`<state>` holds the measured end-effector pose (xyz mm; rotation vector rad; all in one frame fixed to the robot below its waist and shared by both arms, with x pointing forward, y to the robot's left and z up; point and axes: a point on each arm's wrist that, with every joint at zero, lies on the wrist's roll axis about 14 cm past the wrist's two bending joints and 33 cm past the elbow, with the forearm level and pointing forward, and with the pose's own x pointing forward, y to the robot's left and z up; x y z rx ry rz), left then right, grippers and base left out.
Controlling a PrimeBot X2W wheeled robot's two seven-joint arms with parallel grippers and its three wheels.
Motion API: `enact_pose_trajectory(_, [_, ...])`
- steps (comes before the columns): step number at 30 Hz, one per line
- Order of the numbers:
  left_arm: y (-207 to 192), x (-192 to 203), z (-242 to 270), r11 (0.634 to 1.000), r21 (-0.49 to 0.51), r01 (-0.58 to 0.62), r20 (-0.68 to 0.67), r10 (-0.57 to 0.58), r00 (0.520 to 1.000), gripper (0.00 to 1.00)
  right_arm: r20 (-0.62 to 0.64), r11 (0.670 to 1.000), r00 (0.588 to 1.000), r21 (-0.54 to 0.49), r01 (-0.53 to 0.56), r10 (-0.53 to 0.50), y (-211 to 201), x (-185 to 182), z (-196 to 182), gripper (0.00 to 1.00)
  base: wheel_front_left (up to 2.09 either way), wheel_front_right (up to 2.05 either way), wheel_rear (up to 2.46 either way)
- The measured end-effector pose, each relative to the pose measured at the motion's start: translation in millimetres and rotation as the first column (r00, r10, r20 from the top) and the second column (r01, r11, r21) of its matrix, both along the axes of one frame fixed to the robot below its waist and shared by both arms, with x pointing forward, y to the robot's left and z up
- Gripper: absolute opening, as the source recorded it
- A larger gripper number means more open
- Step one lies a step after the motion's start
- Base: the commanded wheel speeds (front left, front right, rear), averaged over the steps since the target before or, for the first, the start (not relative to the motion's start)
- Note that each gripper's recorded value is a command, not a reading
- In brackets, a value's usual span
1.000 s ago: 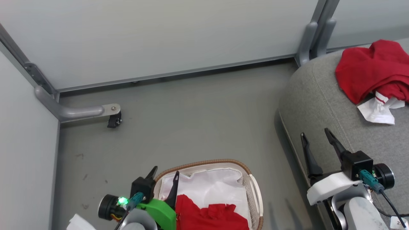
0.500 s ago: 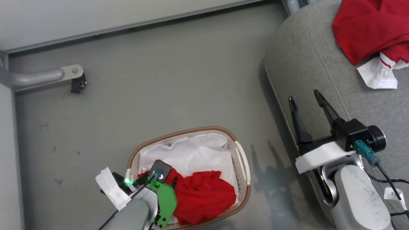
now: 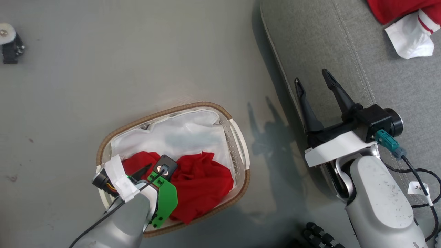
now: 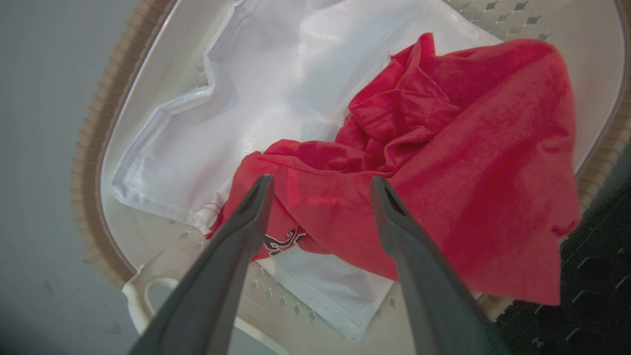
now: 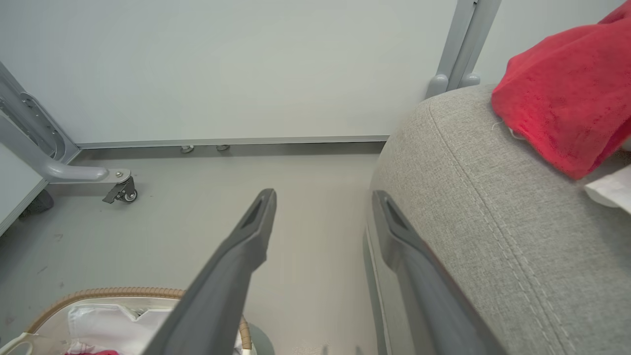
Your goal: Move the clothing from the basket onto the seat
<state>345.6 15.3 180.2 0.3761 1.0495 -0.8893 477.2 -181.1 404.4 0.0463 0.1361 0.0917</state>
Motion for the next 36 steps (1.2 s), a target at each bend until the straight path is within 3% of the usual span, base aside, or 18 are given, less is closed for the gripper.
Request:
enact_pose_trajectory(13, [9.9,7.7,-53.2,0.992,0.113,0.060,-0.053,-0.054,0.997,1.00,-0.099,0.999,0.994,-0.004,0.055,-0.055,-21.9,-5.5,-38.7,1.00,0.00,0.00,0.00])
enact_pose_trajectory(27, [20.0,-14.4,-82.9,0.968,0.209,0.140,-0.214,-0.094,0.972,0.99,-0.141,0.998,0.988,0.017,0.062,-0.059,-23.2,-9.2,-53.8,1.00,0.00,0.00,0.00])
enact_pose_trajectory(29, [21.3,-18.3,-85.9,0.964,0.218,0.152,-0.235,-0.100,0.967,0.47,-0.147,0.998,0.987,0.016,0.067,-0.064,-25.0,-10.3,-55.4,1.00,0.00,0.00,0.00])
enact_pose_trajectory(32, [19.2,-20.9,-87.1,0.965,0.212,0.157,-0.250,-0.102,0.963,0.00,-0.152,0.997,0.986,0.012,0.073,-0.070,-27.3,-11.6,-56.5,1.00,0.00,0.00,0.00])
enact_pose_trajectory(36, [16.9,-20.9,-83.6,0.969,0.193,0.154,-0.242,-0.105,0.964,0.00,-0.149,0.997,0.986,0.012,0.079,-0.076,-29.0,-12.3,-54.4,1.00,0.00,0.00,0.00])
